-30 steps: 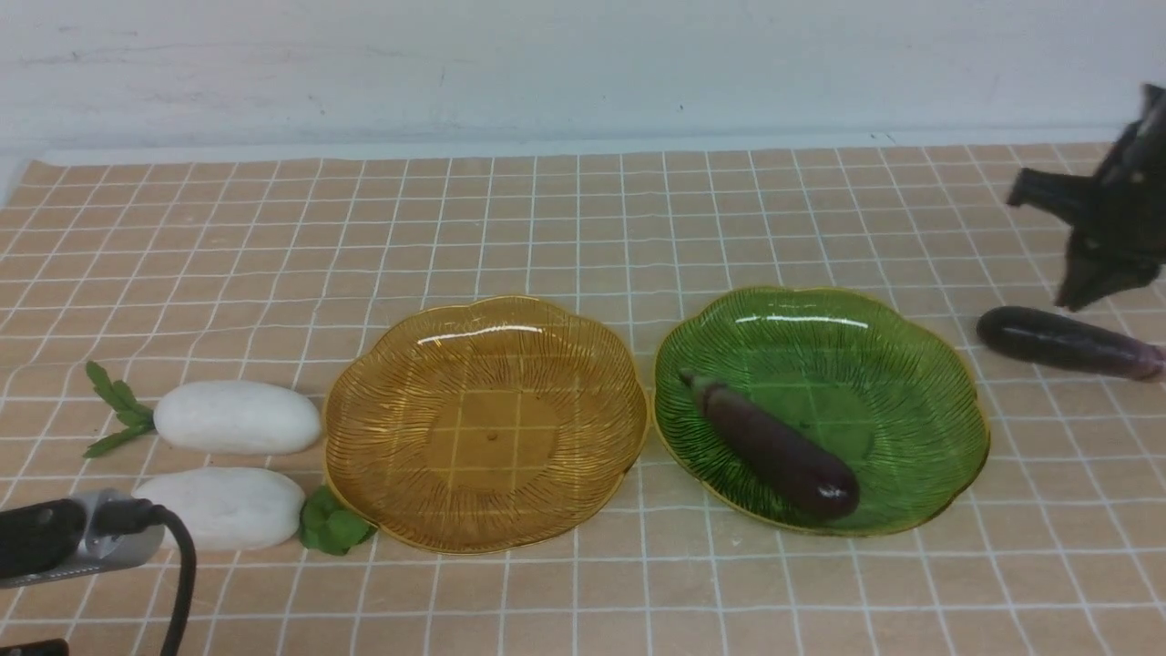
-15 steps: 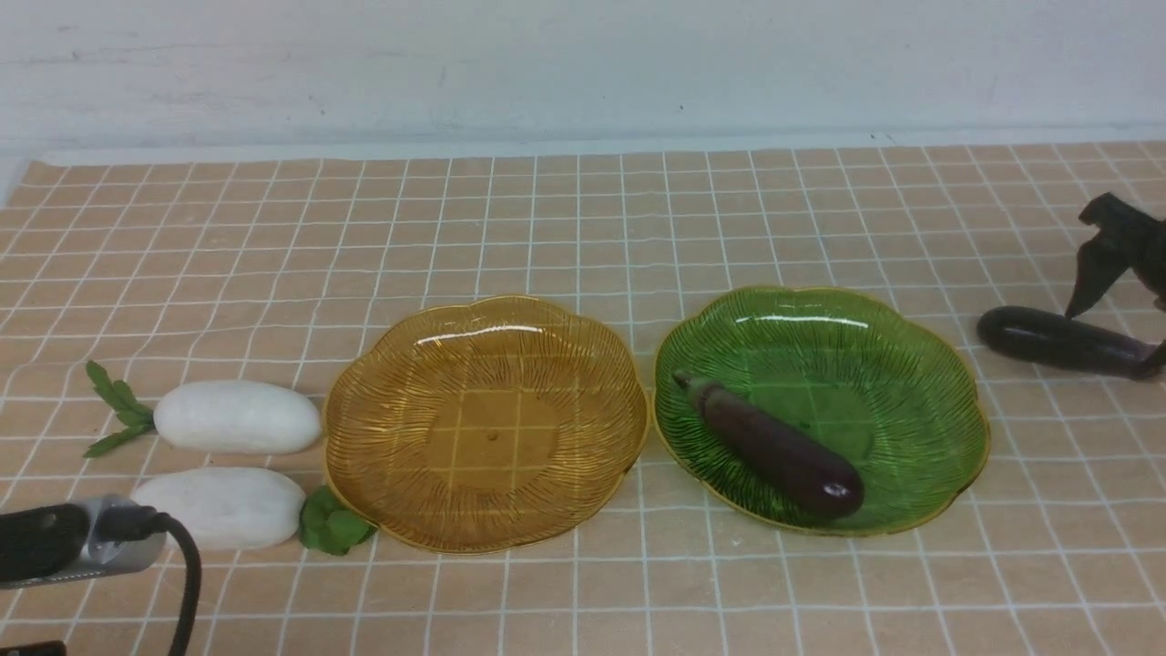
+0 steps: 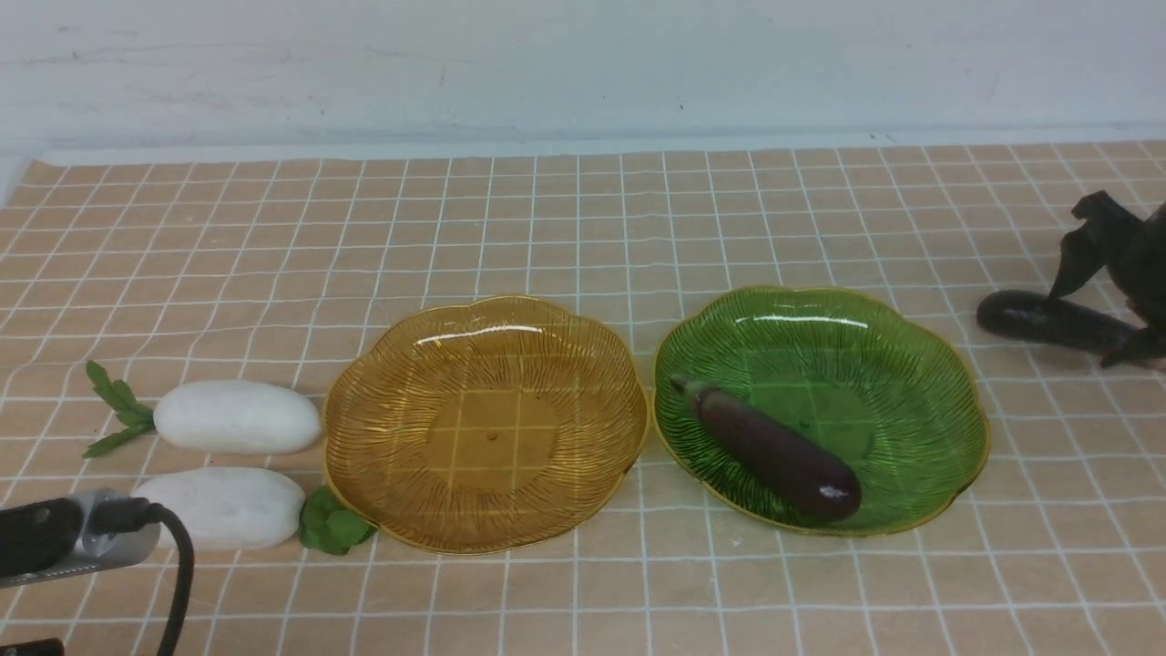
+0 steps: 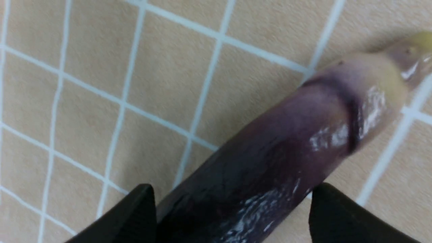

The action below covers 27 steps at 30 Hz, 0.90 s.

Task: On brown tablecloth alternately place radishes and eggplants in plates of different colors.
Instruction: 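Put the eggplants into the green plate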

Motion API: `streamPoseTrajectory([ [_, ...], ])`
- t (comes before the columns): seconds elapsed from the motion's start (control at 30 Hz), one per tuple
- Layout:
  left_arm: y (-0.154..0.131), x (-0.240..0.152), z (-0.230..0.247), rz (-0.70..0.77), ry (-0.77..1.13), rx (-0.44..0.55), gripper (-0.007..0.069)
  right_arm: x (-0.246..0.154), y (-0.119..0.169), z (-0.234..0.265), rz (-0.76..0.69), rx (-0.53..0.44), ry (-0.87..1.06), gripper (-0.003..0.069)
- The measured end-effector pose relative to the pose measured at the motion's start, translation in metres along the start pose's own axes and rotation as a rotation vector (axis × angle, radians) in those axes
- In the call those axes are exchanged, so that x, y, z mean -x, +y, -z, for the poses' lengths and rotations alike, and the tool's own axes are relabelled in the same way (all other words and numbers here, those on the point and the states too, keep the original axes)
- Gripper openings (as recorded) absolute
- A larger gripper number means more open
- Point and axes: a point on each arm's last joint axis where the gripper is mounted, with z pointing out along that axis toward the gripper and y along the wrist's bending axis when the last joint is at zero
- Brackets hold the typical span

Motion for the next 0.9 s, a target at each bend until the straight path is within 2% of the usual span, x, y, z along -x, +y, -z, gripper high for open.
streamPoseTrajectory([
  [0.1, 0.000, 0.000, 0.000, 0.000, 0.000, 0.000, 0.0252, 0.001, 0.000, -0.001, 0.012, 0.004, -0.002, 0.0514],
  [0.23, 0.000, 0.000, 0.000, 0.008, 0.000, 0.000, 0.0252, 0.004, 0.004, 0.000, 0.069, 0.018, -0.005, 0.0340],
  [0.27, 0.000, 0.000, 0.000, 0.008, 0.000, 0.000, 0.0252, 0.004, 0.005, 0.001, 0.086, 0.014, -0.005, 0.0322],
  [0.67, 0.000, 0.000, 0.000, 0.009, 0.000, 0.000, 0.0252, 0.011, 0.015, 0.023, 0.286, -0.041, 0.032, 0.0316],
  [0.8, 0.000, 0.000, 0.000, 0.009, 0.000, 0.000, 0.0252, 0.013, 0.030, 0.050, 0.436, 0.007, 0.037, 0.0315],
  [0.9, 0.000, 0.000, 0.000, 0.009, -0.004, 0.000, 0.0252, 0.000, 0.052, 0.091, 0.670, 0.146, 0.036, 0.0315],
])
